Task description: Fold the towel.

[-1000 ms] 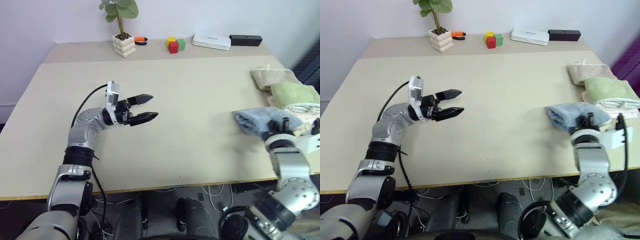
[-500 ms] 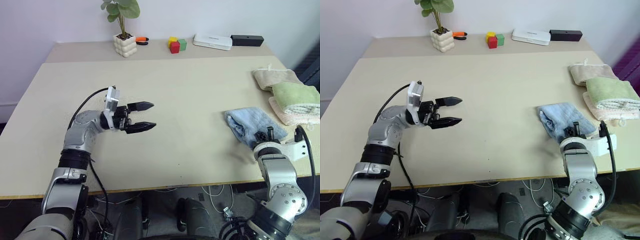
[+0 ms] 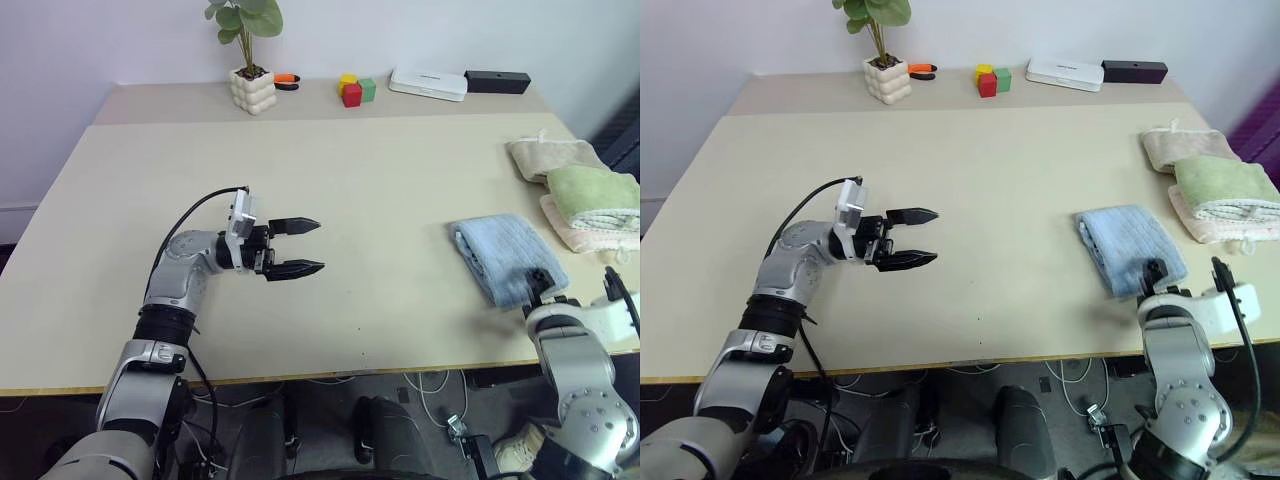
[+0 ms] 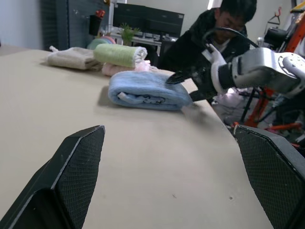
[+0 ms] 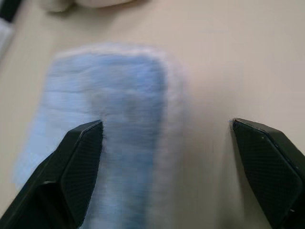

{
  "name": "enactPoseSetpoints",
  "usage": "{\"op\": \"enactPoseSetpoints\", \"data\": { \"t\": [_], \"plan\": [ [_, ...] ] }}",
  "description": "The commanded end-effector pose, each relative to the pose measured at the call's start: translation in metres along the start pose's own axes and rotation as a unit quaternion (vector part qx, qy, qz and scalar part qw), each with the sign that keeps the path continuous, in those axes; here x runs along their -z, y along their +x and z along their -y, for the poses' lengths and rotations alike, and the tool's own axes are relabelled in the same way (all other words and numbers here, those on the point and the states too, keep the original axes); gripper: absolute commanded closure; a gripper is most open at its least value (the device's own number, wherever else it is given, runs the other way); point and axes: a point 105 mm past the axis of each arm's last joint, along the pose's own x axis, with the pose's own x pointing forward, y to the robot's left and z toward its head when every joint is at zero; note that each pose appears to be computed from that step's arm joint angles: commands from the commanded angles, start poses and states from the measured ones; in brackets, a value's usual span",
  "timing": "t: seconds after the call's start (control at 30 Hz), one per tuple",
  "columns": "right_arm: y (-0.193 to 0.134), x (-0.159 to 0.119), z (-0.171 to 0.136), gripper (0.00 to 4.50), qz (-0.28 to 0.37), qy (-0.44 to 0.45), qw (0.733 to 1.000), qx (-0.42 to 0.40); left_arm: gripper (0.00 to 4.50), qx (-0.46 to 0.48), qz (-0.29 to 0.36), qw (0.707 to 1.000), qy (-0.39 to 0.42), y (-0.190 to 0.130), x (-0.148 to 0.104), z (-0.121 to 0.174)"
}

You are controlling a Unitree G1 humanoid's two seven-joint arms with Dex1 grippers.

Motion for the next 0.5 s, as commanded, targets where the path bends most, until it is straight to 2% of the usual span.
{"op": "enactPoseSetpoints", "data": {
  "t": [0.03,0.1,0.17,0.23,0.3,0.37,0.4,0.5],
  "plan": [
    [-0.006,-0.036,-0.012,0.05,0.075,-0.008,0.997,-0.024,0.00,0.007,0.002,1.000,0.024,0.004,-0.008,-0.005],
    [-0.004,-0.046,-0.044,0.05,0.091,-0.028,0.990,-0.104,0.00,-0.003,0.000,0.999,0.036,0.003,-0.008,-0.009],
    [-0.012,-0.048,-0.095,0.05,0.109,-0.144,0.957,-0.228,0.00,-0.015,0.004,0.999,0.048,0.000,-0.013,-0.012],
    [-0.025,-0.030,-0.136,0.05,0.110,-0.282,0.888,-0.346,0.00,-0.027,0.004,0.998,0.058,-0.005,-0.017,-0.012],
    [-0.038,-0.001,-0.156,0.05,0.073,-0.365,0.817,-0.440,0.00,-0.044,-0.004,0.997,0.061,-0.015,-0.017,-0.012],
    [-0.053,0.020,-0.166,0.05,0.049,-0.405,0.753,-0.516,0.00,-0.059,-0.011,0.996,0.067,-0.025,-0.018,-0.011],
    [-0.062,0.028,-0.169,0.05,0.027,-0.401,0.730,-0.553,0.00,-0.066,-0.013,0.996,0.067,-0.029,-0.020,-0.010],
    [-0.097,0.052,-0.169,0.05,-0.038,-0.415,0.617,-0.668,0.00,-0.092,-0.022,0.993,0.075,-0.045,-0.025,-0.005]
  ]
}}
